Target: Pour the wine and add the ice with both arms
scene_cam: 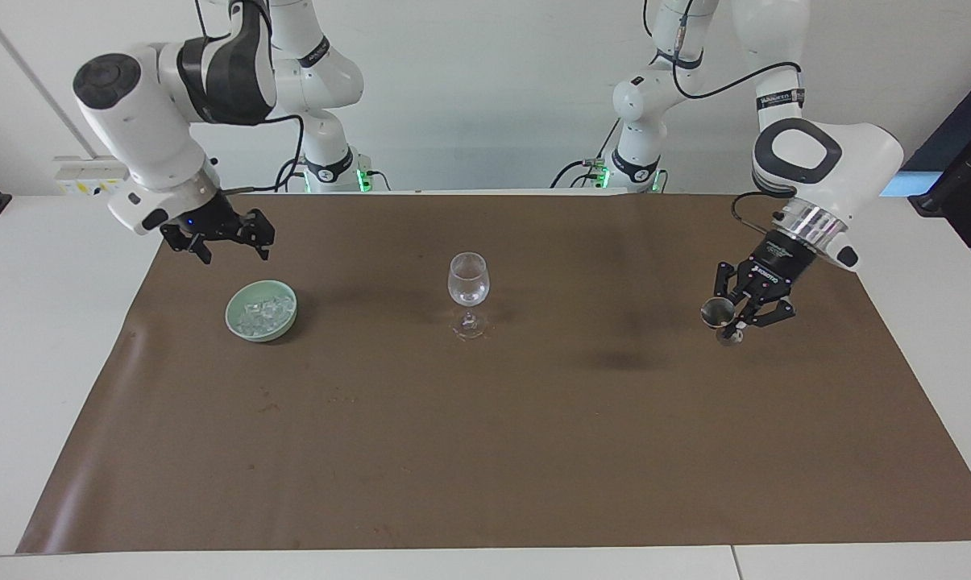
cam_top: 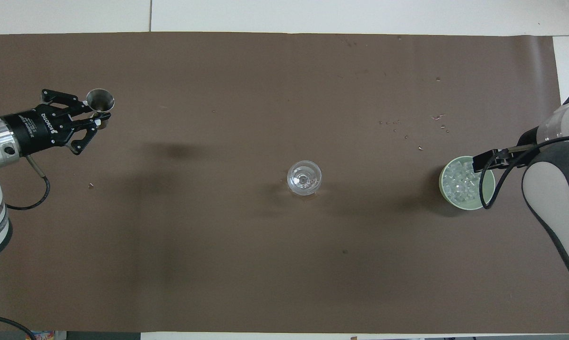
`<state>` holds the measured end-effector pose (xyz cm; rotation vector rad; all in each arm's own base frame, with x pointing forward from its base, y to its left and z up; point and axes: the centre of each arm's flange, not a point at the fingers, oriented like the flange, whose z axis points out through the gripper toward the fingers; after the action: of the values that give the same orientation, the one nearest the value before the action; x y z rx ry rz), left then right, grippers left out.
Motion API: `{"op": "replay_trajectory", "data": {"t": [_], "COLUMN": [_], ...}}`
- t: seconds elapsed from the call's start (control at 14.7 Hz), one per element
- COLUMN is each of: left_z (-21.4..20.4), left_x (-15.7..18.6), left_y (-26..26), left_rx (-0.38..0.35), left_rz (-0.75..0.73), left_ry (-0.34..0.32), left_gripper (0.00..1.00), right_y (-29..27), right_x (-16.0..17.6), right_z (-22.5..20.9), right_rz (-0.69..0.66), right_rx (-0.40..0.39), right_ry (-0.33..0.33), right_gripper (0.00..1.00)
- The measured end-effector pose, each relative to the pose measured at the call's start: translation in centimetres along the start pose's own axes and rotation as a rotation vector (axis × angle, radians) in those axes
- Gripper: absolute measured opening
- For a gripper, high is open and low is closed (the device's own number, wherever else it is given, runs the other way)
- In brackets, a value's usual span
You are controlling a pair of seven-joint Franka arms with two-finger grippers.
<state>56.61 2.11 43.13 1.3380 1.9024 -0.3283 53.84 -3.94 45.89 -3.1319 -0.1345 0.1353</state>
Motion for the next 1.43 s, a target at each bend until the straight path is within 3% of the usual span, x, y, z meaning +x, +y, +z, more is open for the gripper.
{"op": "replay_trajectory", "data": {"t": [0.2,0.48,0.95,1.43], "left_z": [-1.1,-1.6,-0.1,1.4], "left_x": [4.8,11.2,19.2,21.4], "left_y": [0.2,0.7,-2.0,-6.0], "left_rx": [-0.006,-0.039,-0.175,-0.313], "left_rz": [-0.005,-0.078,-0.214,-0.444], "left_ry": [-0.022,-0.054,-0.205,-0.297], "left_gripper": [0.22,0.22,0.22,0.22], "right_y": [1.5,1.0,1.0,1.9], "right_x": [-0.2,-0.4,-1.7,-2.5], "right_z": [5.5,7.4,10.9,13.0], "right_rz": [-0.005,-0.032,-0.047,-0.108], "right_rx": [-0.002,-0.006,-0.006,-0.007], "right_ry": [0.010,0.023,0.026,0.032], "right_gripper": [0.68,0.68,0.63,0.62]}}
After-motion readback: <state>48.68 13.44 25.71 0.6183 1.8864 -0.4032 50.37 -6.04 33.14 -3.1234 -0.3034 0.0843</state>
